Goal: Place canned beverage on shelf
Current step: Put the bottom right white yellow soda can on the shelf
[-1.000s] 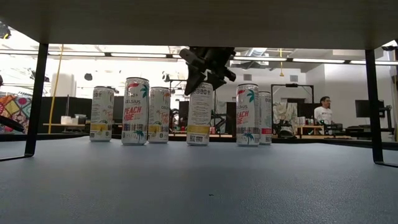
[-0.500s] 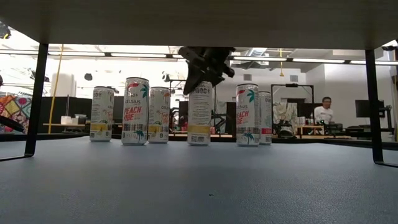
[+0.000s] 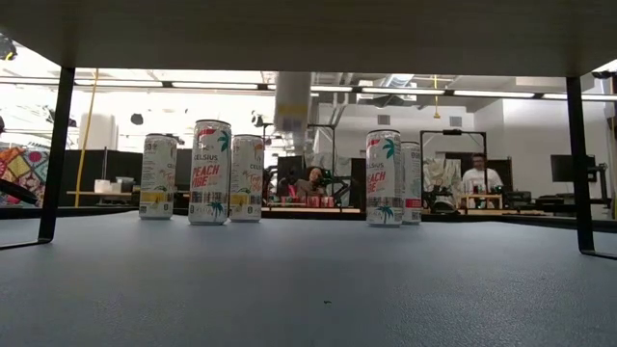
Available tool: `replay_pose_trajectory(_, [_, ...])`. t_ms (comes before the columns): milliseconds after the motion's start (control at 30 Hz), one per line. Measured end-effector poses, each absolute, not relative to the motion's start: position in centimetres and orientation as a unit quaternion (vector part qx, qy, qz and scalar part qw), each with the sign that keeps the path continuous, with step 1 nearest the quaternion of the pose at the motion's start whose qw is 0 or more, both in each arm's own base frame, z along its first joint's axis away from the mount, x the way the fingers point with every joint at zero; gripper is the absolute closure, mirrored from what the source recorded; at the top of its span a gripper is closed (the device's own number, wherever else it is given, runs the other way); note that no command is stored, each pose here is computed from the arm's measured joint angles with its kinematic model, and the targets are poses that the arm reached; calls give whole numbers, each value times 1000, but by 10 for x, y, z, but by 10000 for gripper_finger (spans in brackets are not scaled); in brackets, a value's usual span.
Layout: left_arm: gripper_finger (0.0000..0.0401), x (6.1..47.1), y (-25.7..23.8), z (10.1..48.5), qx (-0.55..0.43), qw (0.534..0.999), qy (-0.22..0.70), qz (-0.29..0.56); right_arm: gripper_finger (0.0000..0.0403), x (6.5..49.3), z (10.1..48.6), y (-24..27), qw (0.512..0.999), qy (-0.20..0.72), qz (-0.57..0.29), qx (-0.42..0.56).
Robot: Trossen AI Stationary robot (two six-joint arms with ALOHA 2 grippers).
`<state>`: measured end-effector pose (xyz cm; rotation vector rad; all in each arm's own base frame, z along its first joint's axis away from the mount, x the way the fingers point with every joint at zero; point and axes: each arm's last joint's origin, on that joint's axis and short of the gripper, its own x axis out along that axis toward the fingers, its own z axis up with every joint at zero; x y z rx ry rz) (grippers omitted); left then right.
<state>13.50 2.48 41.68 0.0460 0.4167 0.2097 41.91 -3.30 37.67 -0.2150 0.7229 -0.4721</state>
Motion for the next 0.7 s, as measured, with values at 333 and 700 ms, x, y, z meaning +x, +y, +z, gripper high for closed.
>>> replay_pose_trajectory(333, [83, 136, 23, 420, 40, 978, 191, 75, 175, 391, 460, 34, 926, 270, -100, -245])
replay_pose_trajectory(700, [83, 140, 18, 428, 42, 989, 137, -29, 175, 377, 467, 99, 914, 225, 10, -338])
